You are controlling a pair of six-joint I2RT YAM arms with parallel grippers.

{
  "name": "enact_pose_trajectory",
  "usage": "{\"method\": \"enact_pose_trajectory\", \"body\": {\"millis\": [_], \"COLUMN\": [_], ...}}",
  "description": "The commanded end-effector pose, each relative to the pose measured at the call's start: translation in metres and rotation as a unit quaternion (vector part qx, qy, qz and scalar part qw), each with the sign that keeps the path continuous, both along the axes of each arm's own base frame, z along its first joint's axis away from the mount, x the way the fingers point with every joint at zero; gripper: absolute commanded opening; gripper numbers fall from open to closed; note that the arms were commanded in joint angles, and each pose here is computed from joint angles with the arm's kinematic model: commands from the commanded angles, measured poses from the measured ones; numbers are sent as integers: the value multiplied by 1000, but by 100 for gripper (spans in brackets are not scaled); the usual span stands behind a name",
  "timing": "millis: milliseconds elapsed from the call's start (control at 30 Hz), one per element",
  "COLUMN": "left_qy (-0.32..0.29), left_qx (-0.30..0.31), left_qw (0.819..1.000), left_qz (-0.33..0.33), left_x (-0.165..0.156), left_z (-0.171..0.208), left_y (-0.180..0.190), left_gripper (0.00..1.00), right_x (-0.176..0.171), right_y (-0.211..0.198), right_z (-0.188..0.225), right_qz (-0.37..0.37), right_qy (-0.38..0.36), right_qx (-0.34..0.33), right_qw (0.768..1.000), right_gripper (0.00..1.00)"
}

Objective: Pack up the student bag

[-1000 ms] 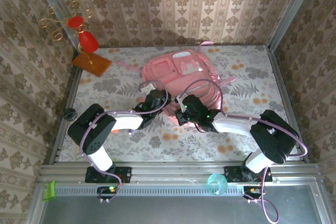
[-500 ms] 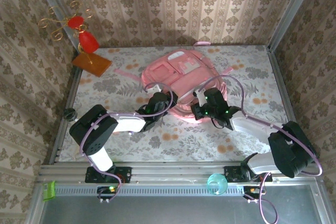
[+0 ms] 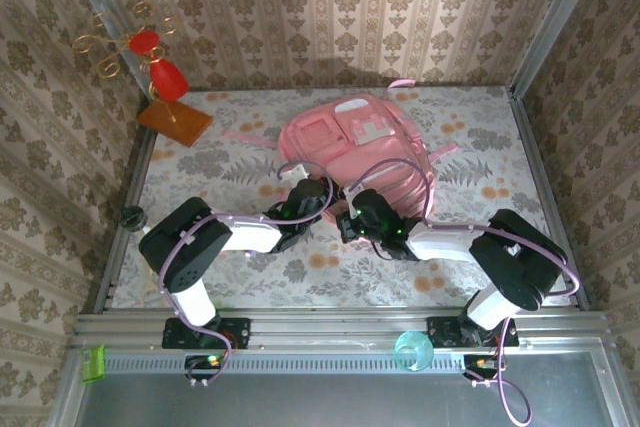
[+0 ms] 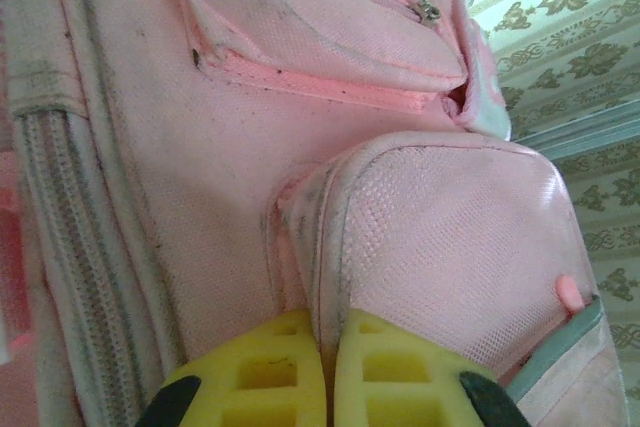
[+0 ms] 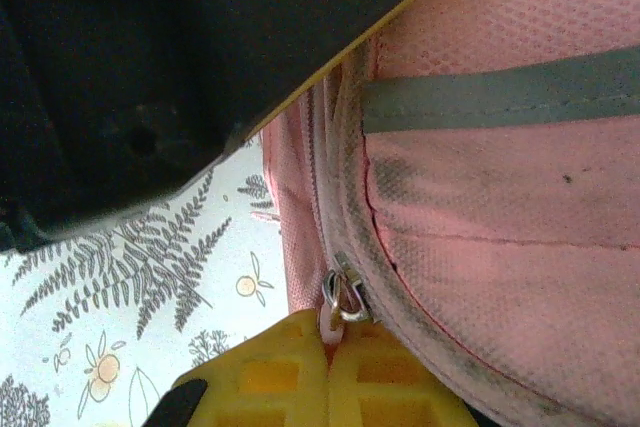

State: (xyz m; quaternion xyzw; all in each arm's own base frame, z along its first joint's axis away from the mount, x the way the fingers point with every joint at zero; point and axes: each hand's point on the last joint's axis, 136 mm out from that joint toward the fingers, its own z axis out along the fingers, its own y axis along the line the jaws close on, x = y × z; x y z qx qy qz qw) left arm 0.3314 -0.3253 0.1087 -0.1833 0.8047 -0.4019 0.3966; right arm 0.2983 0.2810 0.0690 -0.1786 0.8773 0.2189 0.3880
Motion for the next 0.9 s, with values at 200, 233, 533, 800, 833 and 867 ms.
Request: {"method": "enact_pose_trajectory", "body": {"millis": [200,233,533,800,833,867], "left_qy": [-33,-35,-56,-68,-65,-63], "left_qx": [-38,-23,123,209,209,206], "left_qw": [994,994,978,935,932,929], "left_qz": [-97,-100,-157,-278,-290,-302], "left_x": [-27,-27,-17,15,17,19], "left_z": [31,30,43,50,51,49], "left_y": [-16,-12,7,-31,-38,-45], "left_gripper": [41,45,62,50,49,47], "right_x": [7,3,7,21,21,22], "right_y": [-28,-35,-104,-135,-135,-136], "right_z": [38,38,40,42,41,40], "right_qz": [30,34,-17,-68,-73,-78], "right_qy": [-64,-61,-30,5,12,12], "right_qx": [33,25,22,38,41,46], "right_qw": [997,997,999,997,996,996], "right_gripper": [0,0,0,0,0,0]}}
